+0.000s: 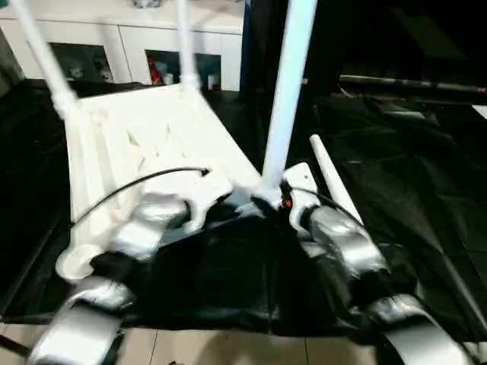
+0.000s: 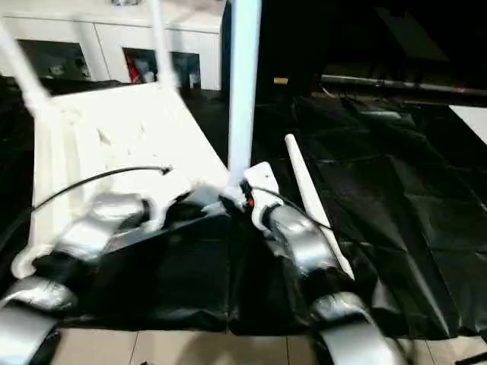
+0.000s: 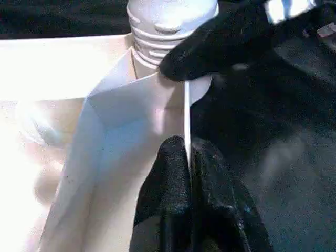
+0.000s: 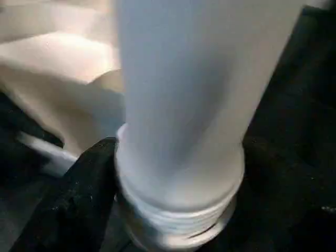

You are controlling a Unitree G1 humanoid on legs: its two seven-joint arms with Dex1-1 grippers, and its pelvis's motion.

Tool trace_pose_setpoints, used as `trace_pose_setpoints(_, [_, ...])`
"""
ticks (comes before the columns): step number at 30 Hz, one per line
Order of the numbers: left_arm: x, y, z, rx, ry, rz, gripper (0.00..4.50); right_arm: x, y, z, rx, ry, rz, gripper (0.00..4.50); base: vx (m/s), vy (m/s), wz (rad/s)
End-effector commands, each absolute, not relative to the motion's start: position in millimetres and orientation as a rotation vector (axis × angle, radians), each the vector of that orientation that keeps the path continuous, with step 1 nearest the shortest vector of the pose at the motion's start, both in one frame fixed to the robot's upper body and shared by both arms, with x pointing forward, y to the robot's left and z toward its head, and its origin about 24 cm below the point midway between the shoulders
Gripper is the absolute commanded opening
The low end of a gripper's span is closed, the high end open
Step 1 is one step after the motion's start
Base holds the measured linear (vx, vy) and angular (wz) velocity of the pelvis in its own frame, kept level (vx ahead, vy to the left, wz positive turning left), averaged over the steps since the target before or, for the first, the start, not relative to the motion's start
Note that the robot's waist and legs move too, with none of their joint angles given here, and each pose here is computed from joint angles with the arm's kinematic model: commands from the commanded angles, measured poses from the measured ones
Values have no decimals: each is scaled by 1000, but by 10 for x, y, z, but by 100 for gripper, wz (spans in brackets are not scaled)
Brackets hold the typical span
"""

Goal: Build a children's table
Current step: Rotate leg to tighten

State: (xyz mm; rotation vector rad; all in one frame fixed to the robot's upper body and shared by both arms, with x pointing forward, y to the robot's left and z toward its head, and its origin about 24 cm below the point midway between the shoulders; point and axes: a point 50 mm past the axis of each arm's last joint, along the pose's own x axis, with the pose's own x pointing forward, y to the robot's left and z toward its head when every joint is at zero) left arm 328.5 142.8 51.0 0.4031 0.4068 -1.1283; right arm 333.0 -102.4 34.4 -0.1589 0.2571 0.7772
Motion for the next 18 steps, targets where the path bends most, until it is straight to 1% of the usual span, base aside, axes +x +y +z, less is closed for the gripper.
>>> trace_pose_setpoints(1, [3186, 1407, 443, 346, 409, -1219, 0, 3318, -1063, 393, -177, 243, 826, 379, 0, 0, 0])
trace_pose_setpoints(4, [3088, 1519, 492, 348, 437, -1321, 0, 3231, -1201, 462, -214, 251, 958, 379, 0, 0, 0])
trace_pose_setpoints(10, [3030, 1579, 513, 320, 461, -1369, 0, 3189, -1250, 507, -210, 256, 1030, 379, 0, 0, 0])
trace_pose_setpoints(14, [3007, 1587, 504, 314, 467, -1373, 0, 3172, -1226, 489, -208, 271, 1049, 335, 0, 0, 0])
trace_pose_setpoints(16, [3000, 1581, 503, 311, 469, -1375, 0, 3170, -1209, 488, -202, 268, 1051, 335, 0, 0, 0])
trace_pose_setpoints(18, [2995, 1577, 502, 309, 470, -1376, 0, 3166, -1197, 487, -197, 268, 1054, 304, 0, 0, 0])
